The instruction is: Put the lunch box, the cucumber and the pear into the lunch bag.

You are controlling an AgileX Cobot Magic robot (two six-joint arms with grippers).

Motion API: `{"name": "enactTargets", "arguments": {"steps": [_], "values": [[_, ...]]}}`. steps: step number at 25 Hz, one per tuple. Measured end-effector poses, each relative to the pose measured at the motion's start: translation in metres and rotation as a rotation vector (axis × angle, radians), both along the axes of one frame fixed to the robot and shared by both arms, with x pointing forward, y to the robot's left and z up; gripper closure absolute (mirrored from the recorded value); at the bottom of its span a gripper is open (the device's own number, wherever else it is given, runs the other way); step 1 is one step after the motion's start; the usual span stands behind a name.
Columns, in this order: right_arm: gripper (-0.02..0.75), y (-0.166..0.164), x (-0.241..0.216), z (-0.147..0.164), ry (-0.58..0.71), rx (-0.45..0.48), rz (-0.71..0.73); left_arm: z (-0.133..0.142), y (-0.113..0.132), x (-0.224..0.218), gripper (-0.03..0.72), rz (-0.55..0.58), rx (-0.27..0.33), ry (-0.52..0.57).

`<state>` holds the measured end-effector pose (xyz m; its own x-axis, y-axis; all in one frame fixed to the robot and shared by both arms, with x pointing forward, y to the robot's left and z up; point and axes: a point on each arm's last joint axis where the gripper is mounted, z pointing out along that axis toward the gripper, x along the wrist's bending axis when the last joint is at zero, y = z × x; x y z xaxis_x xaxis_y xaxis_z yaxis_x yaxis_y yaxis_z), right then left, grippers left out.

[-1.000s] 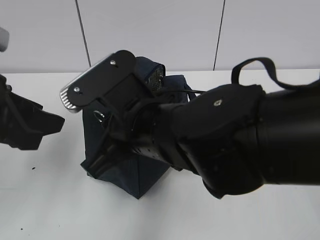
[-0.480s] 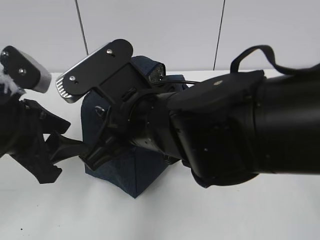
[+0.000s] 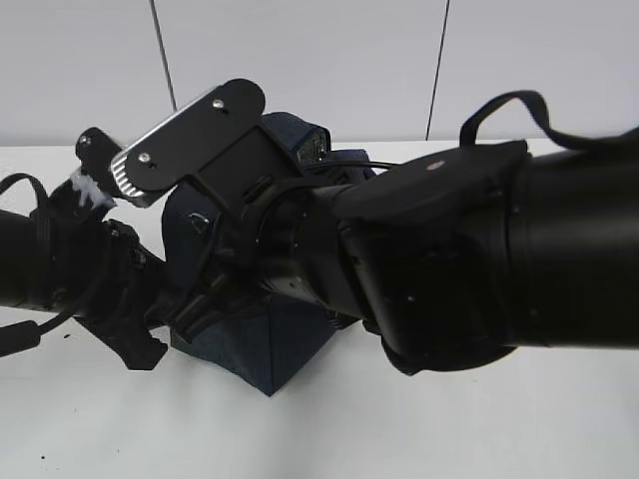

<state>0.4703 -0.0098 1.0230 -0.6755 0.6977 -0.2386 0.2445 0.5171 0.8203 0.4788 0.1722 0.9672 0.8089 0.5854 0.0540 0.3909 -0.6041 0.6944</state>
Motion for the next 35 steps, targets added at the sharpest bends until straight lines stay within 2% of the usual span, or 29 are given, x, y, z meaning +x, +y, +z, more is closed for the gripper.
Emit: {"name": "enactTargets", "arguments": {"steps": [2, 5, 11, 16, 20, 24, 27, 32, 35], "values": [[0.732, 0.000, 0.000, 0.000, 0.001, 0.001, -0.001, -0.007, -0.002, 0.003, 0.613, -0.004, -0.001, 0.030], [0.732, 0.000, 0.001, 0.002, 0.002, 0.003, -0.007, -0.016, -0.005, 0.003, 0.680, -0.016, -0.008, 0.080], [0.732, -0.003, 0.018, 0.025, -0.066, -0.011, -0.069, -0.016, -0.007, 0.004, 0.691, 0.007, -0.045, 0.107], [0.732, -0.027, 0.051, 0.042, -0.097, 0.024, -0.175, -0.017, -0.007, 0.003, 0.692, 0.018, -0.055, 0.117], [0.732, -0.055, 0.078, 0.045, -0.100, 0.043, -0.247, -0.021, -0.006, -0.001, 0.694, 0.036, -0.066, 0.140], [0.732, -0.058, 0.084, 0.043, -0.095, 0.056, -0.233, -0.018, -0.005, -0.004, 0.694, 0.067, -0.092, 0.153], [0.732, -0.055, 0.083, 0.045, -0.097, 0.071, -0.201, -0.013, -0.004, -0.008, 0.650, 0.093, -0.119, 0.162], [0.732, -0.055, 0.083, 0.045, -0.098, 0.073, -0.194, 0.008, -0.003, -0.015, 0.389, 0.095, -0.177, 0.123], [0.732, -0.055, 0.083, 0.045, -0.099, 0.073, -0.191, 0.024, -0.002, -0.020, 0.328, 0.094, -0.214, 0.087]]}}
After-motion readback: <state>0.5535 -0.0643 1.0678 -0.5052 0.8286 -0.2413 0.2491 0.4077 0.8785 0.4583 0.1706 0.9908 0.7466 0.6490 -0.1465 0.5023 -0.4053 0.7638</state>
